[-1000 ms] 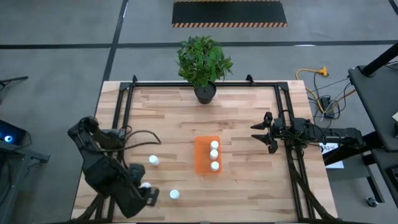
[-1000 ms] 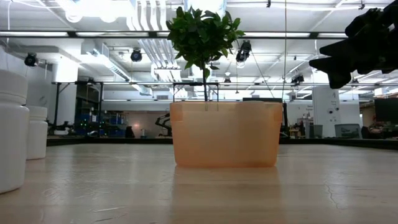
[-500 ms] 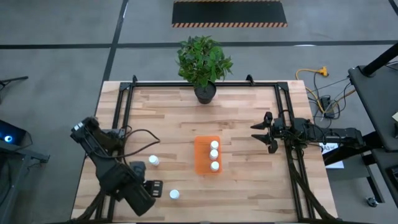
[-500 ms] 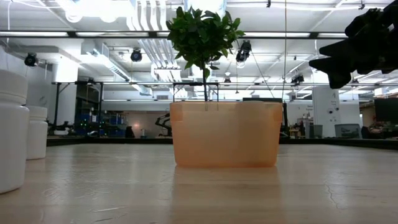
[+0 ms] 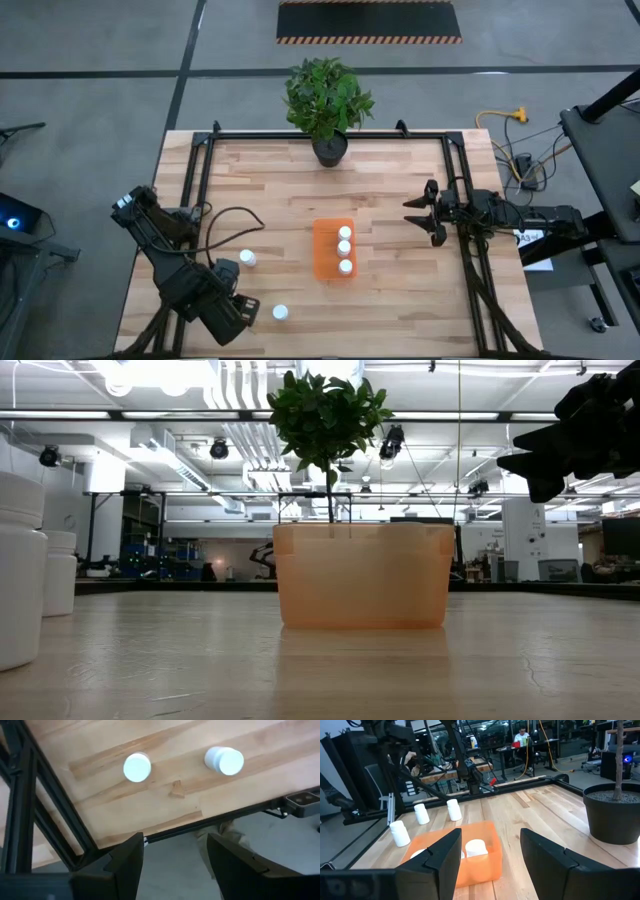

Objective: Pick and place pill bottles into a basket
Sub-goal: Put the white pill bottle into the orange bin

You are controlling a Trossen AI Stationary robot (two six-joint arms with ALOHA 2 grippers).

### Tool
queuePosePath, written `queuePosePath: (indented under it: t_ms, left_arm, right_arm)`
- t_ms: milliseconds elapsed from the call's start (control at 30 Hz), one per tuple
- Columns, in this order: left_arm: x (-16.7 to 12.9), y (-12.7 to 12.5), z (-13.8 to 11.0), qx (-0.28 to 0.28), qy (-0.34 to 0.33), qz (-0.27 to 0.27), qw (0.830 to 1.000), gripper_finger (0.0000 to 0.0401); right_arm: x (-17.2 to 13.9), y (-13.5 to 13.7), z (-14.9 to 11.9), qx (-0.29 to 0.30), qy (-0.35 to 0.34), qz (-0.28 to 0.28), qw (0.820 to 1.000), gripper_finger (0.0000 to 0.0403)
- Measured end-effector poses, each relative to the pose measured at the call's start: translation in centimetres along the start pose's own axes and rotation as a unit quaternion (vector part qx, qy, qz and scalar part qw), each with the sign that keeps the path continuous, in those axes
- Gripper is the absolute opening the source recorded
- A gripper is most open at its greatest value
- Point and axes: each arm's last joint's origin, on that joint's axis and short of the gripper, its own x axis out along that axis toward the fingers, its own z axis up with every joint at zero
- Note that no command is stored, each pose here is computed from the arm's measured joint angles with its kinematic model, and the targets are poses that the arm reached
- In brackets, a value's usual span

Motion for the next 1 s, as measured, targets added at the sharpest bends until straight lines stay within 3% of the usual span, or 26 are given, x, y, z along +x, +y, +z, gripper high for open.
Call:
queuePosePath:
  t_ms: [300, 500, 800, 1000]
  left_arm:
    - [0.0, -0.2, -0.1, 0.000, 0.004, -0.007, 1.000, 0.0200]
    - [0.8, 0.0, 0.0, -0.001, -0.016, 0.022, 1.000, 0.0200]
    - [4.9, 0.3, 0.2, 0.025, 0.012, 0.069, 0.997, 0.0200]
    - [7.4, 0.6, 0.6, 0.033, 0.022, 0.066, 0.997, 0.0200]
  right_arm:
    - [0.0, 0.0, 0.0, 0.000, 0.000, 0.000, 1.000, 0.0192]
    - [0.0, 0.0, 0.0, 0.000, 0.000, 0.000, 1.000, 0.0192]
    - [0.0, 0.0, 0.0, 0.000, 0.000, 0.000, 1.000, 0.0192]
    - [0.0, 0.0, 0.0, 0.000, 0.000, 0.000, 1.000, 0.0192]
